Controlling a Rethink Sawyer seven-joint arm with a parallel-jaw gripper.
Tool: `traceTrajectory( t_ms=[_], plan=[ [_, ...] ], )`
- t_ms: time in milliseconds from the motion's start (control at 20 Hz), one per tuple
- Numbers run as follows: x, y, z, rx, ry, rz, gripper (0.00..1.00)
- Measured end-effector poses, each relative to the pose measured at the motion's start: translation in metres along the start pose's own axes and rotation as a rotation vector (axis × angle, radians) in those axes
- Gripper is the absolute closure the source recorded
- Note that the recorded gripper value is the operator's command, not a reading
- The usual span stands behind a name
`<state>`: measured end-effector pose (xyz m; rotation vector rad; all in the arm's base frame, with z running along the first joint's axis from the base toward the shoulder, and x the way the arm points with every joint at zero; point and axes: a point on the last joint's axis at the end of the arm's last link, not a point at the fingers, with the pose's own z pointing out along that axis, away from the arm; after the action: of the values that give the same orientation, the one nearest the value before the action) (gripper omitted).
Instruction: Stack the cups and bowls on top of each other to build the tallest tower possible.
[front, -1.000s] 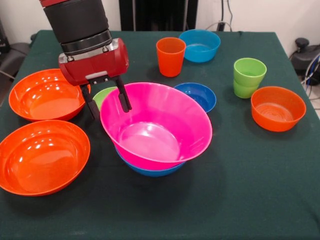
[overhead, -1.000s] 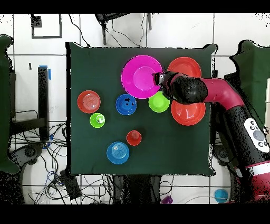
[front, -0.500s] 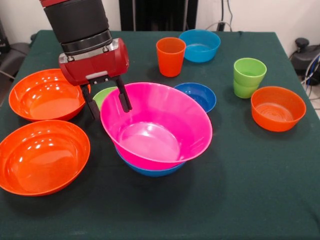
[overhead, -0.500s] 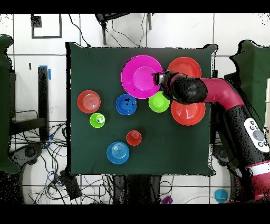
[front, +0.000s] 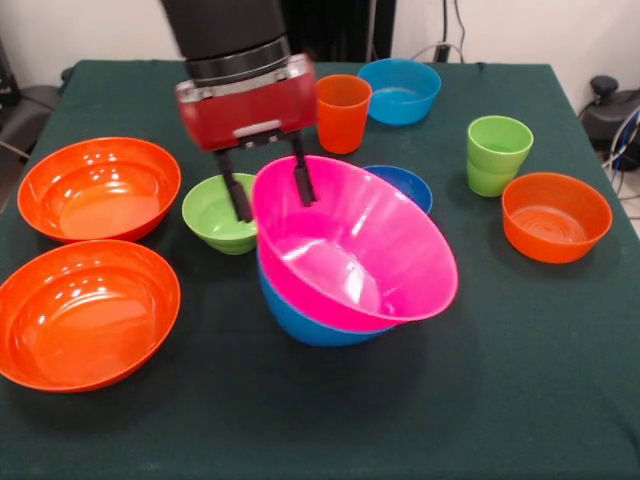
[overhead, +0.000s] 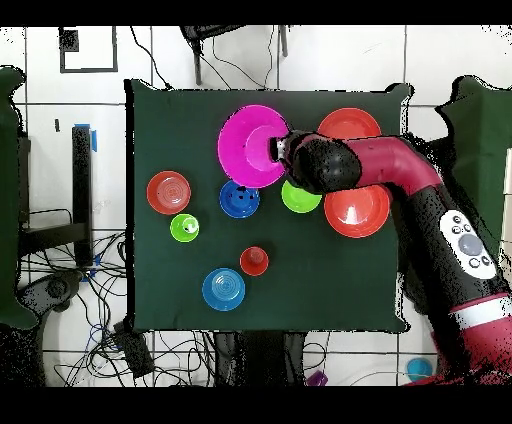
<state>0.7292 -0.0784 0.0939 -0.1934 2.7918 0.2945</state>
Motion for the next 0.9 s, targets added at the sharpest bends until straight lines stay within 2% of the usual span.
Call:
traceTrajectory(
  t_ms=[100,200,350,500,600,750,900],
  plan=[
    [-0.002,0.014,-0.001,0.009,0.008,-0.028,0.0],
    [-0.004,0.043,-0.003,0.024,0.021,-0.078,0.0],
    [-0.005,0.074,-0.004,0.034,0.036,-0.123,0.0],
    [-0.009,0.113,-0.007,0.04,0.048,-0.165,0.0],
    [-0.011,0.128,-0.008,0.041,0.051,-0.179,0.0],
    [-0.014,0.14,-0.01,0.035,0.052,-0.182,0.0],
    [-0.015,0.139,-0.011,0.033,0.052,-0.174,0.0]
  ],
)
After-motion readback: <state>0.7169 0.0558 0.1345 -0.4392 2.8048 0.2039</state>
